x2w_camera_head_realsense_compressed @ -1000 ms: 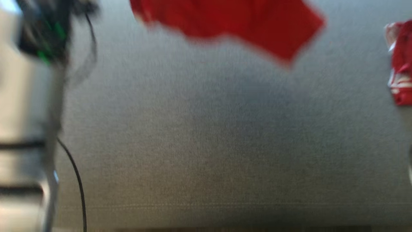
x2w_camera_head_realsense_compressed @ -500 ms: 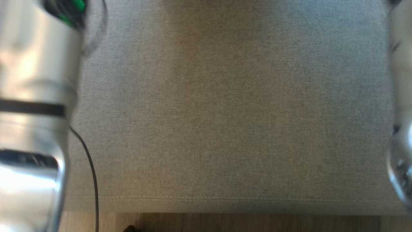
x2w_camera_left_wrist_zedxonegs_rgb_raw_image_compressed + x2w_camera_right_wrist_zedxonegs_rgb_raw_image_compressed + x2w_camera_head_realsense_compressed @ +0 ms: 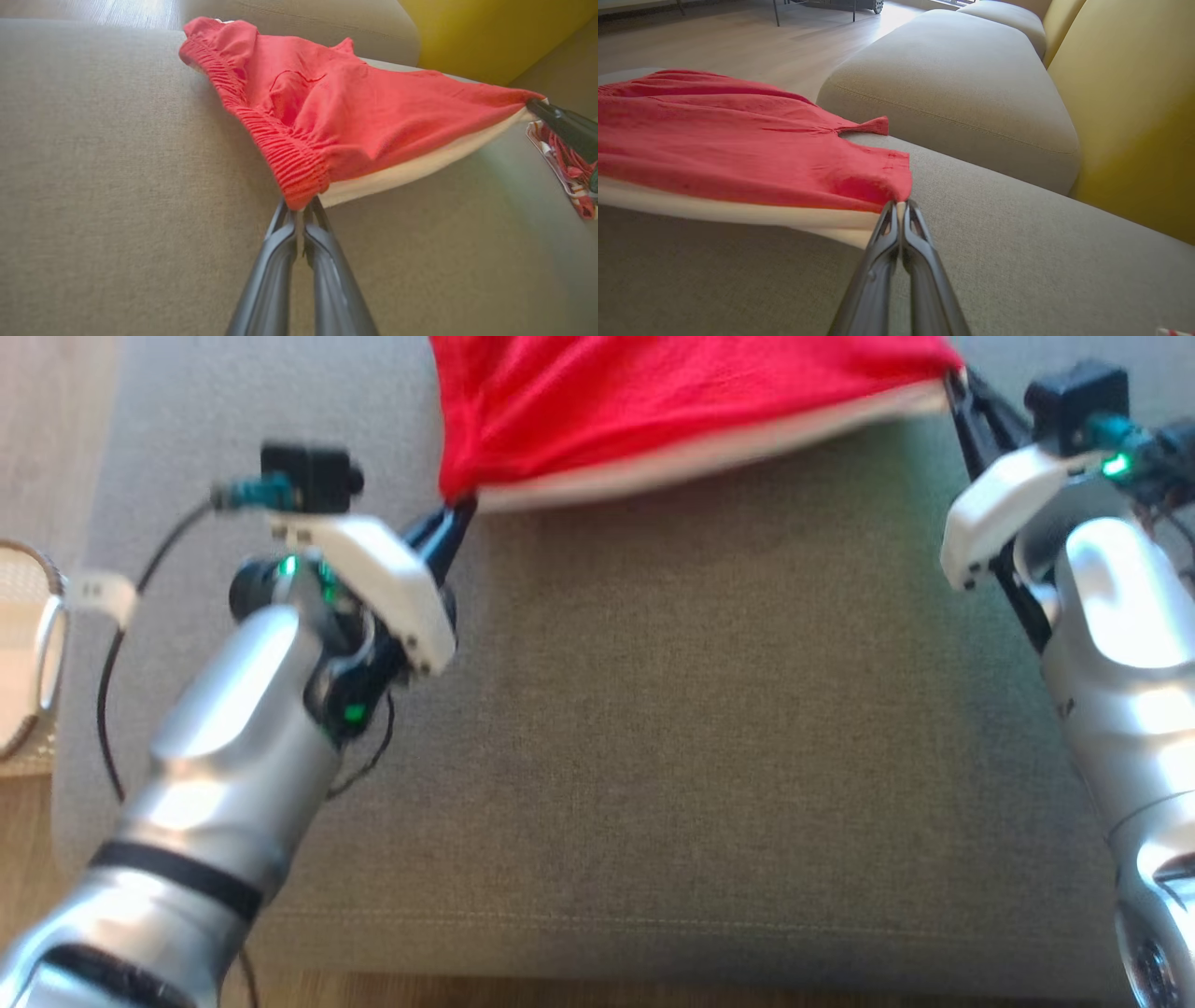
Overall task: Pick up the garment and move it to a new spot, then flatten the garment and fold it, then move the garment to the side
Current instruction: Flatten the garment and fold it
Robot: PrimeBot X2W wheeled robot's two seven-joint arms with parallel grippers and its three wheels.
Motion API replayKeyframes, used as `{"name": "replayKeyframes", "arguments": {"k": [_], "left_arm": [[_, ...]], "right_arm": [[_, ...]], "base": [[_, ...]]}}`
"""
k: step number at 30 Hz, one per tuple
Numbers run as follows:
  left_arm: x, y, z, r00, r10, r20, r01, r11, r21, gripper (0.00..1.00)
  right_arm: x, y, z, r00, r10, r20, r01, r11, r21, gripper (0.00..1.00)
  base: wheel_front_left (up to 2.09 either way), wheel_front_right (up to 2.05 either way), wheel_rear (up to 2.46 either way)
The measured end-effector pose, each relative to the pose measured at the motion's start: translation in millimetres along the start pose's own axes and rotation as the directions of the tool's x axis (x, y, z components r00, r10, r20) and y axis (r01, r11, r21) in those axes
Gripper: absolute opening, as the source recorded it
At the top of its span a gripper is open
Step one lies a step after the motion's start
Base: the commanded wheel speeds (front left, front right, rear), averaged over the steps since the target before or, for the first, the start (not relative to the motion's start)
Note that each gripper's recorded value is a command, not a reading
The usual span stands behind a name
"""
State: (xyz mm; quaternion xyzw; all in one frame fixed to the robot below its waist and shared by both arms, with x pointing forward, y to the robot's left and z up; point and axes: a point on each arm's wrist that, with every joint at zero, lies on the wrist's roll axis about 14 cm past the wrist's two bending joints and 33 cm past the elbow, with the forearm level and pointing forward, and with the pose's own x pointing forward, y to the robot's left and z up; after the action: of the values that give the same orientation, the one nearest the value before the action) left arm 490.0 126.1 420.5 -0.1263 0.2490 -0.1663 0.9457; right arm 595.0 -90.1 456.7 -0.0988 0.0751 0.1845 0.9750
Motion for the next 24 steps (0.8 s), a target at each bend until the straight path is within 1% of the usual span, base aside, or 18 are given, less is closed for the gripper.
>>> {"name": "replayKeyframes", "arguments": {"k": [4, 8, 11, 14, 20, 22, 24], "left_arm": [[-18.6, -9.1, -14.6, 1.000, -0.018, -0.011, 0.018, 0.999, 0.028, 0.00], [-34.0, -17.0, -23.7, 0.999, -0.034, -0.016, 0.035, 0.996, 0.077, 0.00], [-44.1, -28.7, -32.2, 0.998, -0.060, -0.026, 0.062, 0.992, 0.110, 0.00], [-50.8, -35.1, -39.1, 0.997, -0.071, -0.037, 0.075, 0.990, 0.121, 0.00], [-69.6, -44.4, -55.3, 0.995, -0.085, -0.061, 0.093, 0.984, 0.149, 0.00], [-76.0, -50.9, -63.6, 0.992, -0.099, -0.078, 0.110, 0.981, 0.157, 0.00], [-83.3, -58.0, -74.3, 0.988, -0.115, -0.107, 0.130, 0.980, 0.153, 0.00]], "right_arm": [[-16.4, 0.0, -6.0, 0.999, 0.002, -0.053, -0.003, 1.000, -0.013, 0.00], [-40.6, 1.4, -33.1, 0.981, 0.012, -0.193, -0.023, 0.998, -0.055, 0.00], [-59.0, 4.8, -45.2, 0.967, 0.021, -0.253, -0.043, 0.996, -0.082, 0.00], [-69.4, 1.9, -47.9, 0.961, 0.016, -0.276, -0.044, 0.994, -0.096, 0.00], [-90.7, -1.2, -41.9, 0.949, 0.014, -0.314, -0.059, 0.989, -0.133, 0.00], [-100.0, -0.6, -45.5, 0.938, 0.020, -0.346, -0.077, 0.986, -0.151, 0.00], [-113.2, -0.2, -57.0, 0.912, 0.025, -0.410, -0.102, 0.980, -0.168, 0.00]], "base": [[0.00, 0.00, 0.00], [0.00, 0.00, 0.00], [0.00, 0.00, 0.00], [0.00, 0.00, 0.00], [0.00, 0.00, 0.00], [0.00, 0.00, 0.00], [0.00, 0.00, 0.00]]}}
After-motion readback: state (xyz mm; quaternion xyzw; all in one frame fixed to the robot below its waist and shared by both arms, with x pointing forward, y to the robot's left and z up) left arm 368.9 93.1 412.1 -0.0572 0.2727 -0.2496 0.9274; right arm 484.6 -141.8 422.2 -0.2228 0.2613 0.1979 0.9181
